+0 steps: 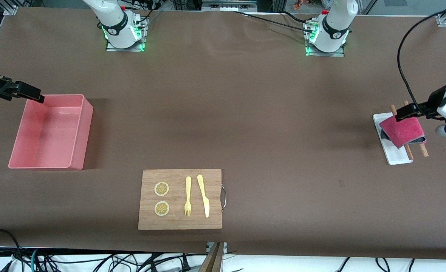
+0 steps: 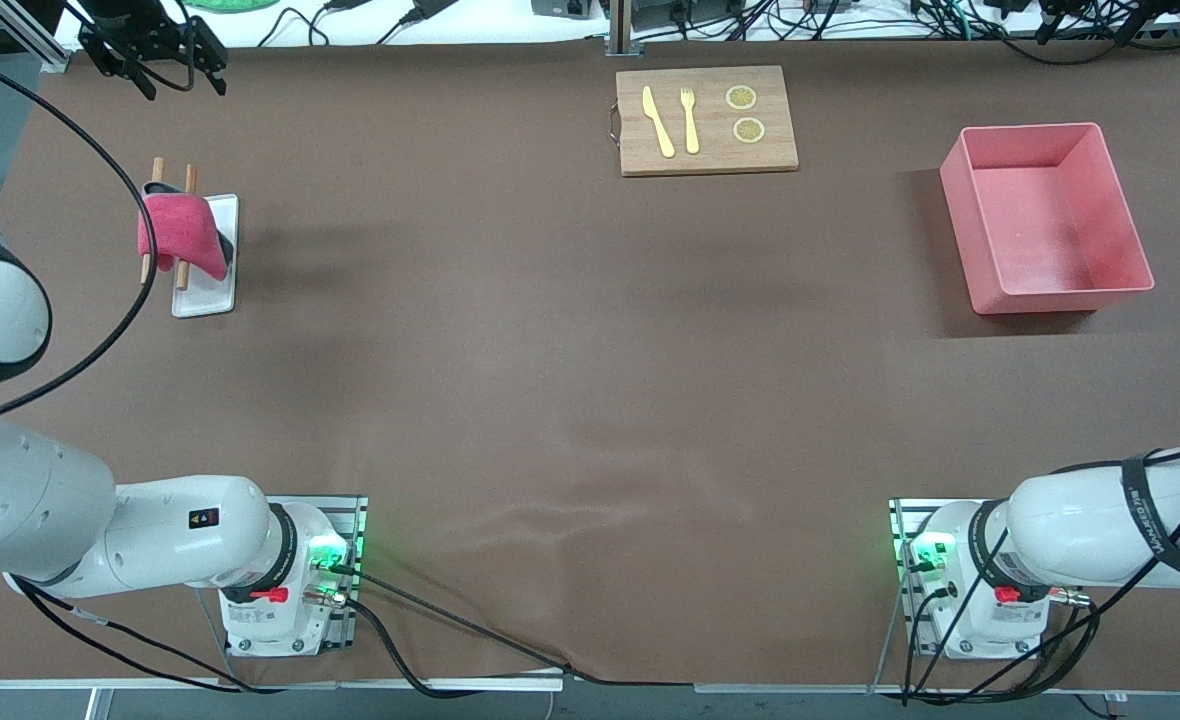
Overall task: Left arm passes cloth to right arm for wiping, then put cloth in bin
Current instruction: 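Grasp the pink cloth on the white tray with the left gripper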
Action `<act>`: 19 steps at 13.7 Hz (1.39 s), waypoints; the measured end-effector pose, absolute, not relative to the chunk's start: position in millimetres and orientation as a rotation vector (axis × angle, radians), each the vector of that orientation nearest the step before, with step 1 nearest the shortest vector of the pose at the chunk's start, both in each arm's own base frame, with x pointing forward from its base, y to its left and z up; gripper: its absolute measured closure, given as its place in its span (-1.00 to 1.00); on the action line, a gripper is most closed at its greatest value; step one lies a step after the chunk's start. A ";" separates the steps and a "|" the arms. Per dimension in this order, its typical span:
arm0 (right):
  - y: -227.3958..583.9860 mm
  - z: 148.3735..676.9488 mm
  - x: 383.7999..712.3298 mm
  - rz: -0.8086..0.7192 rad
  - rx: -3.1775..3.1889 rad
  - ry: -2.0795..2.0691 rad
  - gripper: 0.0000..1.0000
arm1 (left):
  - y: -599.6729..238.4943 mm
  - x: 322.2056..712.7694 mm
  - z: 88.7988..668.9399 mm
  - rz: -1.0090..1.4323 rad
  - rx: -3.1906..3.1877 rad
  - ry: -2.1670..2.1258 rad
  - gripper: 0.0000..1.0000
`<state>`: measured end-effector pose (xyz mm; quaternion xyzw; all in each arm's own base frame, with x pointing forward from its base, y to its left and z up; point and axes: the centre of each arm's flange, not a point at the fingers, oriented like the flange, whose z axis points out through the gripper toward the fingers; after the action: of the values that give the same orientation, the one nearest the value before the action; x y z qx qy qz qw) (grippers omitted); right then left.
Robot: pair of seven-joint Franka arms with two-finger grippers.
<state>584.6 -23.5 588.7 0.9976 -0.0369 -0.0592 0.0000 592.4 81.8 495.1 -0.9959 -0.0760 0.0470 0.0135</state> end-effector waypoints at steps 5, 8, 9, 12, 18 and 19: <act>-23.7 588.7 584.6 -0.186 3.134 -0.119 -1.00 | 190.7 592.9 397.5 0.212 -3.125 -0.284 -1.00; -23.7 588.7 584.6 -0.186 3.134 -0.119 -1.00 | 248.6 579.3 345.6 0.272 -3.148 -0.296 -1.00; -23.7 588.6 584.6 -0.186 3.134 -0.119 -1.00 | 263.7 574.4 332.0 0.284 -3.156 -0.296 -1.00; -23.8 588.1 584.9 -0.188 3.134 -0.119 -1.00 | 285.6 567.1 300.7 0.313 -3.173 -0.285 -0.88; -24.1 587.2 585.3 -0.190 3.134 -0.119 -1.00 | 278.1 573.0 291.7 0.319 -3.182 -0.255 0.20; -24.3 587.2 585.2 -0.190 3.134 -0.120 -1.00 | 277.1 575.1 294.0 0.311 -3.183 -0.250 0.44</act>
<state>585.2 -24.3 587.2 0.9974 -0.0381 -0.0605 0.0000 575.1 277.1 294.0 -0.9917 -0.0778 0.0967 -0.0331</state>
